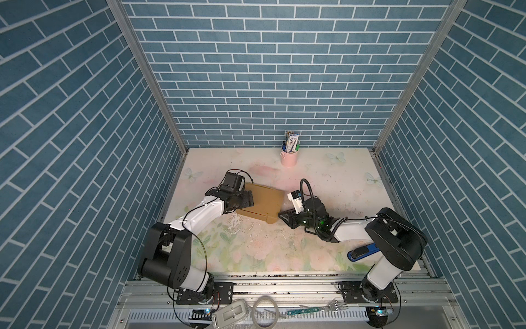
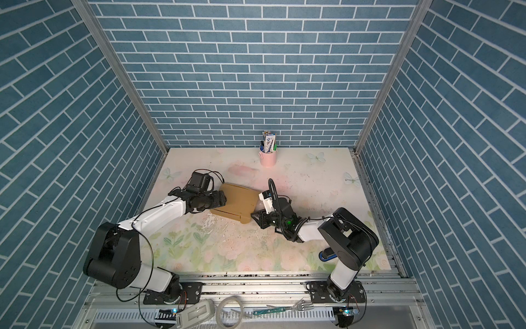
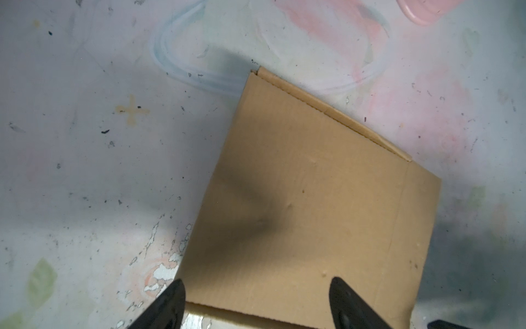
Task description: Fold the paper box
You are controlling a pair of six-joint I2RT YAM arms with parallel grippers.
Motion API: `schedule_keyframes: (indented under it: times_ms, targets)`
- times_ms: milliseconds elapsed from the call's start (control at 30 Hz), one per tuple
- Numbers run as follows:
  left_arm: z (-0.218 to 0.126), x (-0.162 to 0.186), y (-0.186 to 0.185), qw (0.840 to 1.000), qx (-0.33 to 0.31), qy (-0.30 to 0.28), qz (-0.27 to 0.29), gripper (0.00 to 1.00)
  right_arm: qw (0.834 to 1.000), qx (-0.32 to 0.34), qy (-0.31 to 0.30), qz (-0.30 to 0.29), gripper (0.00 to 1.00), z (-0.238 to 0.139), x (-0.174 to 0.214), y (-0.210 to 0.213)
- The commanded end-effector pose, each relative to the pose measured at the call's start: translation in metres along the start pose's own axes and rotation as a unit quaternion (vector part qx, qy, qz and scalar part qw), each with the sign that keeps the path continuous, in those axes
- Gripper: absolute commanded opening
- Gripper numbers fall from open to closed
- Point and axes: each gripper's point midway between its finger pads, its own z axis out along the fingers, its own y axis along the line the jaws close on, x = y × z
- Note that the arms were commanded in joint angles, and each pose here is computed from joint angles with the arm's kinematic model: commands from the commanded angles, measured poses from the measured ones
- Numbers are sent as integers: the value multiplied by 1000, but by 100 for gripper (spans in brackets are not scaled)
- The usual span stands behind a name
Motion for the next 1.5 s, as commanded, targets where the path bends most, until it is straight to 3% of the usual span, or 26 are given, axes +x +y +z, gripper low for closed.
schedule_keyframes:
  times_ms: [0, 467, 833, 1100, 1300, 1467]
  targets:
    - [7, -6, -1, 1000, -6, 7, -1, 81, 999, -27, 4, -42, 28, 6, 19, 3]
    - [25, 7, 0, 996, -62, 26, 64, 80, 993, -60, -47, -89, 29, 9, 34, 4]
    - [36, 11, -7, 994, -61, 37, 80, 80, 990, -76, -71, -99, 27, 7, 25, 14]
    - [41, 14, -11, 995, -50, 43, 79, 80, 990, -65, -59, -109, 19, 22, 26, 10]
    - [41, 15, -14, 995, -44, 45, 81, 80, 990, -44, -54, -126, 4, 26, 27, 4]
    - [42, 16, -15, 995, -42, 46, 81, 80, 988, -21, -56, -142, 2, 24, 26, -3]
